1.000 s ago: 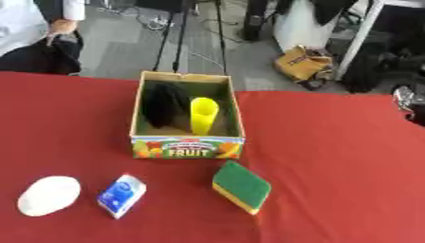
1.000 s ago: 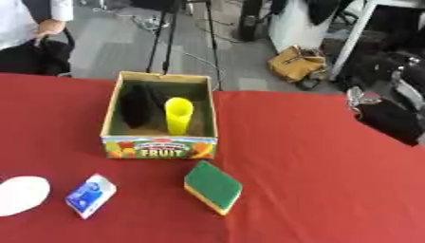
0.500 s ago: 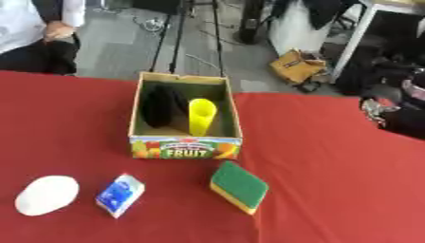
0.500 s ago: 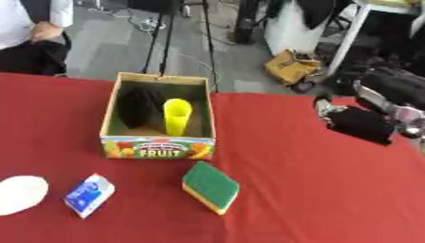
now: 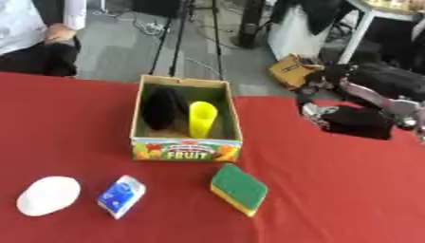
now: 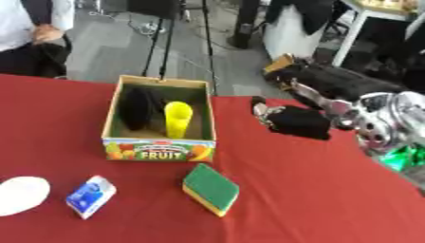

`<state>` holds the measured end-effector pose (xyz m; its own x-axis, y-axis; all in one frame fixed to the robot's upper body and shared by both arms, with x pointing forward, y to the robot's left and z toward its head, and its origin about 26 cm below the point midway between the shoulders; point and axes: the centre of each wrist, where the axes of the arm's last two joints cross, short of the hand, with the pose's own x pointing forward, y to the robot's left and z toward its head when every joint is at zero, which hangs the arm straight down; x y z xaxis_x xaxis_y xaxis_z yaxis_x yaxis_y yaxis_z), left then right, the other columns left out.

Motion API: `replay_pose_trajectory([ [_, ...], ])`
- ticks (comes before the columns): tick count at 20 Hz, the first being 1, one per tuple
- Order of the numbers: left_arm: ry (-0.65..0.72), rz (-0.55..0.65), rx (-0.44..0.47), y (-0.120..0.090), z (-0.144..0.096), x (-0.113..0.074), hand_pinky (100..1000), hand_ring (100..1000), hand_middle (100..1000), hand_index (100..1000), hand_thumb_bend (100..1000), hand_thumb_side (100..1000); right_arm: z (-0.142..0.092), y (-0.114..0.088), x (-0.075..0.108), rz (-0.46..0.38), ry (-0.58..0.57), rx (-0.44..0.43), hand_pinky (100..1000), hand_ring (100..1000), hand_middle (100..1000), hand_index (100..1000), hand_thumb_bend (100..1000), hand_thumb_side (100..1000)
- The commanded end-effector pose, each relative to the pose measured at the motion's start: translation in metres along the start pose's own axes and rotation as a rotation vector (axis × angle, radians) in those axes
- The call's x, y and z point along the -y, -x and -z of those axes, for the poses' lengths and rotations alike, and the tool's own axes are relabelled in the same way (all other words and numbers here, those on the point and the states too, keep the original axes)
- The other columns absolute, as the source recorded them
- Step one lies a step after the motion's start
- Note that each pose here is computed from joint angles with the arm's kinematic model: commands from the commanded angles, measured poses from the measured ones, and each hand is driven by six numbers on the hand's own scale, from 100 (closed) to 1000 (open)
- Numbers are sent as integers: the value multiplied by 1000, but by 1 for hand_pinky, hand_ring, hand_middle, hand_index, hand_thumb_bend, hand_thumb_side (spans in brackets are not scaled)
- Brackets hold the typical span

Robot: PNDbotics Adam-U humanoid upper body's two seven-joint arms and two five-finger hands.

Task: Pick up objects on the table and place them in the box.

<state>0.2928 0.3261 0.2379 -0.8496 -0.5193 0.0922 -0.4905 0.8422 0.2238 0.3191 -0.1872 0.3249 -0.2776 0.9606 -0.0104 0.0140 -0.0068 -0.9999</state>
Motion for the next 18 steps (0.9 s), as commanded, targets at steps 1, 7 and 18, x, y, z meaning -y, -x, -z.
replay_pose_trajectory([
  [1, 11, 4, 22, -3, 6, -4, 1000, 1000, 988, 1000, 100, 1000, 10, -6, 2, 130, -182, -152, 908, 963, 910, 999, 247, 1000],
  [7, 9, -1, 8, -3, 4, -2, 1000, 1000, 987, 1000, 100, 1000, 40, -15, -14, 165, -189, -191, 905, 957, 891, 985, 216, 1000],
  [18, -3, -8, -14, -3, 1, 0, 1000, 1000, 985, 1000, 100, 1000, 56, -17, -49, 184, -197, -231, 924, 993, 916, 1000, 274, 1000],
])
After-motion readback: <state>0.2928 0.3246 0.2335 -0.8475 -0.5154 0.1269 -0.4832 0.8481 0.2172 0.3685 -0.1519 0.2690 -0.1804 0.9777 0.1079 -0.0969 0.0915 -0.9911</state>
